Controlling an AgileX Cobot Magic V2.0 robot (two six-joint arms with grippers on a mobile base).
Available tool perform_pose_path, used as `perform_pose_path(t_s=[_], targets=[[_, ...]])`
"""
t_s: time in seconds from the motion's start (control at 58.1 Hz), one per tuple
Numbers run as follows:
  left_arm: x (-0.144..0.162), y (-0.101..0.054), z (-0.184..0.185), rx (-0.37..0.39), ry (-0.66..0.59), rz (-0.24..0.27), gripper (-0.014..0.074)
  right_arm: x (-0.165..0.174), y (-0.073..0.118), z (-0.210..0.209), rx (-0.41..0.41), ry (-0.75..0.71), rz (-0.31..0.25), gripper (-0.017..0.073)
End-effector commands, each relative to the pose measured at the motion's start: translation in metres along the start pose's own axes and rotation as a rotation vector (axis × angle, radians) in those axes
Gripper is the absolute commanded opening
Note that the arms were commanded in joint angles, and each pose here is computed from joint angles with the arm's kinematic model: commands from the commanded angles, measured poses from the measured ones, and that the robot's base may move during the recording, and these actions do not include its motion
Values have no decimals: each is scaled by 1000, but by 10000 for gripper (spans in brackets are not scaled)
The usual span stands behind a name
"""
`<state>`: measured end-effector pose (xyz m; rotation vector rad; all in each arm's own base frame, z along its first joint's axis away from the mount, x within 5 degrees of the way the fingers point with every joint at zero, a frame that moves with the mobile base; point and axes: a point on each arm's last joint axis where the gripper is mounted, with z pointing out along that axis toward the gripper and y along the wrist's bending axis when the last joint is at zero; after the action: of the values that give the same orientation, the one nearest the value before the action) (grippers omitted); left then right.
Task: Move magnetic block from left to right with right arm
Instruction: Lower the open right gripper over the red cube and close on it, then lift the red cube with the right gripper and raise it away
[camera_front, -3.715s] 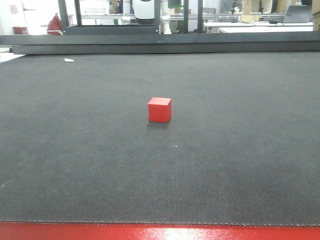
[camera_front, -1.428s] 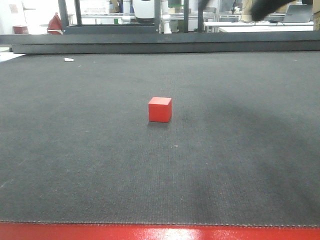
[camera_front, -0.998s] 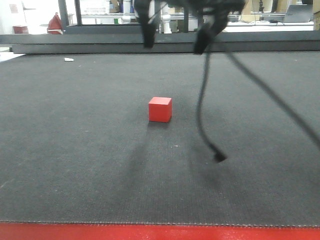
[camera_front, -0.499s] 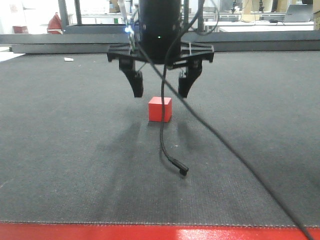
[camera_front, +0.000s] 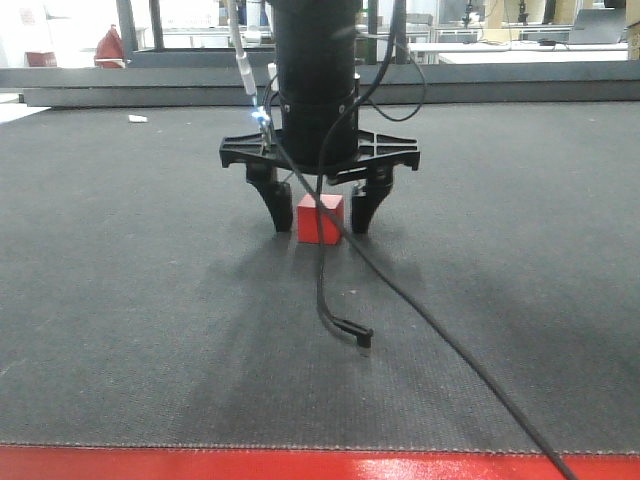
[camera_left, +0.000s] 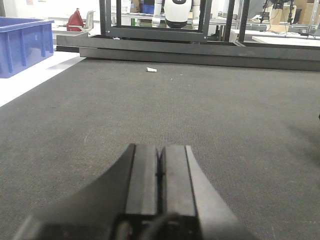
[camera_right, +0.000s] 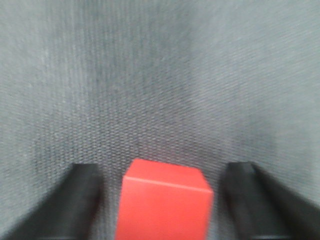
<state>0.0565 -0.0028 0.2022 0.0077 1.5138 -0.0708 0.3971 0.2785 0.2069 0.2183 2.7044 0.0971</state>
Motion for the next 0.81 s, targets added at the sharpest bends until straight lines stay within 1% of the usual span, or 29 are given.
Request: perform_pose_path(t_s=[0.0,0.034,0.086,0.12,0.172,0.292,0.344,0.396,0.43,0.568,0.619,0.688,0.722,0.791], targets=[[-6,1,-1,-5,-93,-11,-126,-21,0,-39,-71,-114,13,358],[-6,1,-1,-5,-93,-11,-126,-22,-1,-40,-71,-115,13,294],[-6,1,-1,-5,-93,-11,-126,-23,-1,-41,-69,-116,14,235],[-6,1,-1,-5,-93,-11,-126,-24,-2,-42,-65,-116,15,208],[-6,1,-1,-5,-93,-11,-126,-28,-2,-48,-66,-124,-1,197],[-6,1,-1,-5,-93,-11,-126,-39,-8,-69,-74,-161,-92,198],[-6,1,-1,-5,-93,-11,-126,-44,-14,-81,-76,-179,-140,198],[-6,1,-1,-5,-93,-11,-126,-49,-21,-91,-74,-186,-168,198],[-6,1,-1,-5,-93,-11,-126,-52,-28,-100,-65,-189,-203,198],[-6,1,-1,-5,-93,-11,-126,-57,-55,-124,-36,-204,-299,198],[-6,1,-1,-5,-93,-11,-126,-57,-65,-135,-38,-221,-313,198],[-6,1,-1,-5,-93,-11,-126,-55,-84,-146,-45,-248,-316,198],[-6,1,-1,-5,-93,-11,-126,-51,-98,-149,-53,-261,-313,198],[-6,1,-1,-5,-93,-11,-126,-44,-119,-159,-69,-294,-310,198]])
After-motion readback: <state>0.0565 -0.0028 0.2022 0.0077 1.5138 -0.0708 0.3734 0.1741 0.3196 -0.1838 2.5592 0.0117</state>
